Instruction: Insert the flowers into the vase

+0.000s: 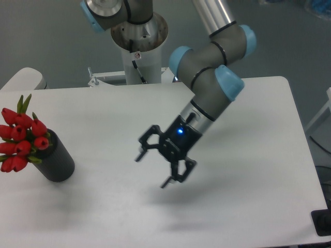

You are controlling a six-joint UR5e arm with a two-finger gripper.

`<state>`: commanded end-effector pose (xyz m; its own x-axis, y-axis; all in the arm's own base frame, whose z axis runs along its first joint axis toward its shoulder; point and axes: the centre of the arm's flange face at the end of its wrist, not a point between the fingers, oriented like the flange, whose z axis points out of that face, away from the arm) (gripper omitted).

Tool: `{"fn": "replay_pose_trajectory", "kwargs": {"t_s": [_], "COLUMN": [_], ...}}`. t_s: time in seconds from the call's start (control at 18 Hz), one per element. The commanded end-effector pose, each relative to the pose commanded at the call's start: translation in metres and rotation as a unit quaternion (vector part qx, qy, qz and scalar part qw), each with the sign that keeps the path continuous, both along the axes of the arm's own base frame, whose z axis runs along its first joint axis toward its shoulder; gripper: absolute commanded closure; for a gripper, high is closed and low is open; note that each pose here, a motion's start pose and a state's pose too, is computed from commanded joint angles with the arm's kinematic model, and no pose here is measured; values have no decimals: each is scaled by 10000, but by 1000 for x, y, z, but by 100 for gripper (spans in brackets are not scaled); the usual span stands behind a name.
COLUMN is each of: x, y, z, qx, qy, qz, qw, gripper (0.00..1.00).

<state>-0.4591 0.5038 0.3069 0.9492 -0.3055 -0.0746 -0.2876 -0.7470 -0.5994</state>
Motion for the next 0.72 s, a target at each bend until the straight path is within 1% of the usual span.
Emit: {"fn": "replay_pose_trajectory", "kwargs": {"t_s": [0.11,0.17,0.22,0.28,0.33,0.39,0.56,0.61,0.67,0.72], "x": [-13,-17,-17,-15,-16,-18,-12,-6,2,4], "y": [0,2,5,7,5,3,-2,2,7,10], "z": [-12,-24,-35,-41,-46,-48,-48,-52,-55,-48], "qx": [-469,-641,-843,-1150,-1471,-1643,-1906,-2208,-2522,-2719], "qy": [346,516,754,1024,1234,1333,1221,1205,1288,1389], "qz": [28,-159,-453,-696,-810,-858,-1141,-1284,-1383,-1436], "qw": [9983,9965,9926,9856,9781,9736,9673,9593,9490,9413], "gripper": [0,0,0,0,0,0,0,0,0,0]}}
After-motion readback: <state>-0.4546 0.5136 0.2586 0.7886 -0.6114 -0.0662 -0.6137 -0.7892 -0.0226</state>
